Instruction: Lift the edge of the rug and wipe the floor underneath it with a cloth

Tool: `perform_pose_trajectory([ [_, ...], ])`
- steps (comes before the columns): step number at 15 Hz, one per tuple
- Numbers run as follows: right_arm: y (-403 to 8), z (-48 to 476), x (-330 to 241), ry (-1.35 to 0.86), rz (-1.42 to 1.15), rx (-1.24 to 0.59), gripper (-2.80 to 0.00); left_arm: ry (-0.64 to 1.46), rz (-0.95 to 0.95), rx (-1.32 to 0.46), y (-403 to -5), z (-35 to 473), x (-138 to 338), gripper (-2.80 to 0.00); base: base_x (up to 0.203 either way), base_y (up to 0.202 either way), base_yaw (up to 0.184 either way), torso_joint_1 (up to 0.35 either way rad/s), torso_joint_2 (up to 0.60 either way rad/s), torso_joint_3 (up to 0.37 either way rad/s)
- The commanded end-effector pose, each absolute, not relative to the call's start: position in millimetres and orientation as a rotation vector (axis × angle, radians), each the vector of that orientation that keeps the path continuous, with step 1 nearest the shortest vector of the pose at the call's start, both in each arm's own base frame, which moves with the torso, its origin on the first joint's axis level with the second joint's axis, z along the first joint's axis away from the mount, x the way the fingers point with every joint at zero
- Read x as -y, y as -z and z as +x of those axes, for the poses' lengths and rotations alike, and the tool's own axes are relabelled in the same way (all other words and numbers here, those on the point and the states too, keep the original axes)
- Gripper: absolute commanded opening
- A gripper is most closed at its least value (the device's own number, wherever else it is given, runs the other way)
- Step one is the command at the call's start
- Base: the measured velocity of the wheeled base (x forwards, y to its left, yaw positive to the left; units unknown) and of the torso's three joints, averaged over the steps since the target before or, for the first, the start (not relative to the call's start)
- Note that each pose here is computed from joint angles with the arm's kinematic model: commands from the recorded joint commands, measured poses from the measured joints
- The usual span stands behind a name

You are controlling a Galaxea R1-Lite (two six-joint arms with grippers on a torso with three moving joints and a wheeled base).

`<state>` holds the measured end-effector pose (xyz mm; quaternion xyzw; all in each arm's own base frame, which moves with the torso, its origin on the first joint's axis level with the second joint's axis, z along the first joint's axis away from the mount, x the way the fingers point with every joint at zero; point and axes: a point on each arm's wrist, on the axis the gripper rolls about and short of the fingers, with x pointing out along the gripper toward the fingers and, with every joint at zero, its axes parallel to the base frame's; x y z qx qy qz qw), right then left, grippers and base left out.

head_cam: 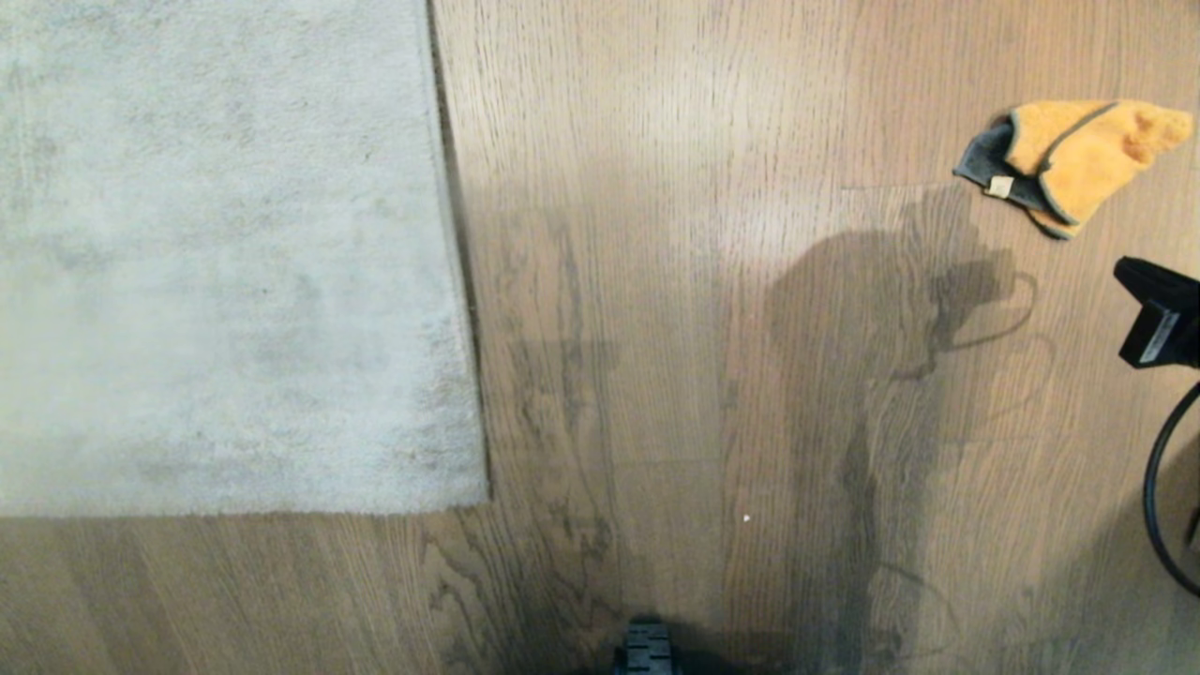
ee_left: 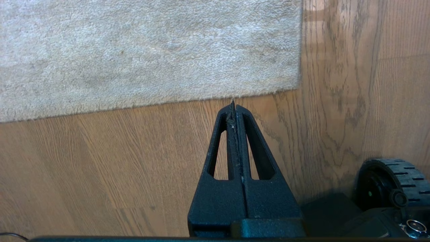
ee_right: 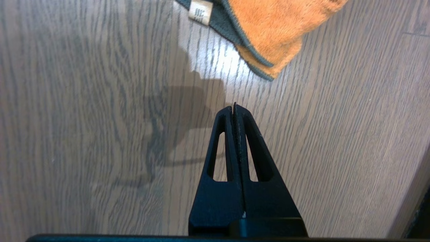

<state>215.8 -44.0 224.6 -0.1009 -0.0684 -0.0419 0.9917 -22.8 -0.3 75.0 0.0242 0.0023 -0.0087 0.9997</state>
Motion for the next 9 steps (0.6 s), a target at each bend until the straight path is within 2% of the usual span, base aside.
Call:
perform_pose_trajectory([
  [1,-223.9,207.6,41.6,0.080,-0.204,0.142,-2.80,0.017,0.049,-0.004,-75.0,-22.8,0.3,-2.80,0.000,0.000,0.000,0.000,0.00,0.000],
  [9,-200.7,162.2,31.2,0.075,-0.194,0.095,-2.80,0.017,0.049,-0.004,-75.0,-22.8,0.3,-2.80,0.000,0.000,0.000,0.000,0.00,0.000],
])
